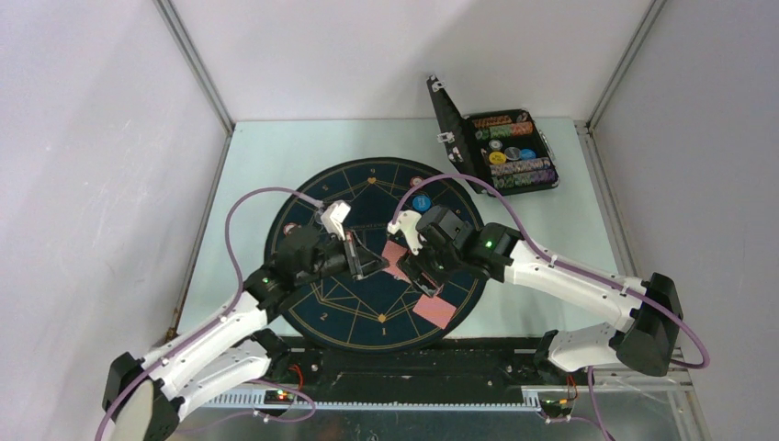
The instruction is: Distribute texas hold em gaming equipment
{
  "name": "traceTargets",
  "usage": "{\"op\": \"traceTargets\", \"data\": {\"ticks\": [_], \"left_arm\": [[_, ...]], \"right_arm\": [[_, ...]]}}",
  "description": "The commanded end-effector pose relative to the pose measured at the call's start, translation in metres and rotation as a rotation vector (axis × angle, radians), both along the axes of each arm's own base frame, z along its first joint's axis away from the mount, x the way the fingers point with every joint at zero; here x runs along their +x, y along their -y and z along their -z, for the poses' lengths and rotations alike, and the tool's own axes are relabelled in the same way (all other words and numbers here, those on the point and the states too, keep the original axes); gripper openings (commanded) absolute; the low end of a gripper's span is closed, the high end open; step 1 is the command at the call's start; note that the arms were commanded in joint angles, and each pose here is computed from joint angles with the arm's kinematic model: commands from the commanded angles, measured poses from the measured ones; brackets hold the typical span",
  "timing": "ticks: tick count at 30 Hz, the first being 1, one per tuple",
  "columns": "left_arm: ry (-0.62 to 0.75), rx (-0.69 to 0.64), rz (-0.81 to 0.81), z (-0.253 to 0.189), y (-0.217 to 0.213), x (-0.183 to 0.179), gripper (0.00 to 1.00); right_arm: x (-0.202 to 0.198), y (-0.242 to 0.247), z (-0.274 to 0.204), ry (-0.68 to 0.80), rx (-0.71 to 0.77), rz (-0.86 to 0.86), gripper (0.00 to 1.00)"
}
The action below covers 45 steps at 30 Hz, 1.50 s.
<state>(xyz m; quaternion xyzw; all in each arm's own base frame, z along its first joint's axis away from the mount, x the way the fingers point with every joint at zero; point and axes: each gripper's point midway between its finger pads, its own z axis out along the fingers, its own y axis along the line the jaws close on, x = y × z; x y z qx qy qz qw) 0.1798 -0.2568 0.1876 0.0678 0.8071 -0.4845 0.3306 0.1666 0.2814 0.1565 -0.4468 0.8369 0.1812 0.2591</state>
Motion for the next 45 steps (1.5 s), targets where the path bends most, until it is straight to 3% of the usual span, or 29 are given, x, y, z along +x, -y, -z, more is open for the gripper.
{"op": "traceTargets", "data": {"ticks": [1,11,20,23,28,32,36,45], "left_arm": [[0.015,0.021,-0.071,-0.003,-0.015,0.006,0.0],[0.079,-0.107,-0.013,-0.053,-0.018,-0.009,0.0],[0.078,-0.138,-0.234,-0.057,-0.063,0.027,0.0],[0.042,-0.136,-0.313,-0.045,-0.084,0.041,0.0],[-0.089,-0.079,-0.638,0.004,-0.148,0.066,0.0],[-0.246,-0.021,-0.883,0.065,-0.198,0.067,0.0],[-0.397,0.036,-1.017,0.121,-0.225,0.052,0.0],[-0.356,0.219,-1.264,0.14,-0.278,0.041,0.0]], "right_arm": [[0.009,-0.007,-0.021,0.056,0.066,0.028,0.0],[0.034,0.009,-0.02,0.107,0.032,0.182,0.0],[0.052,0.022,-0.018,0.134,0.006,0.276,0.0],[0.053,0.023,-0.019,0.125,0.017,0.28,0.0],[0.054,0.024,-0.019,0.117,0.021,0.281,0.0],[0.056,0.026,-0.017,0.11,0.019,0.29,0.0],[0.058,0.028,-0.016,0.106,0.015,0.294,0.0],[0.058,0.03,-0.013,0.1,0.004,0.297,0.0]]}}
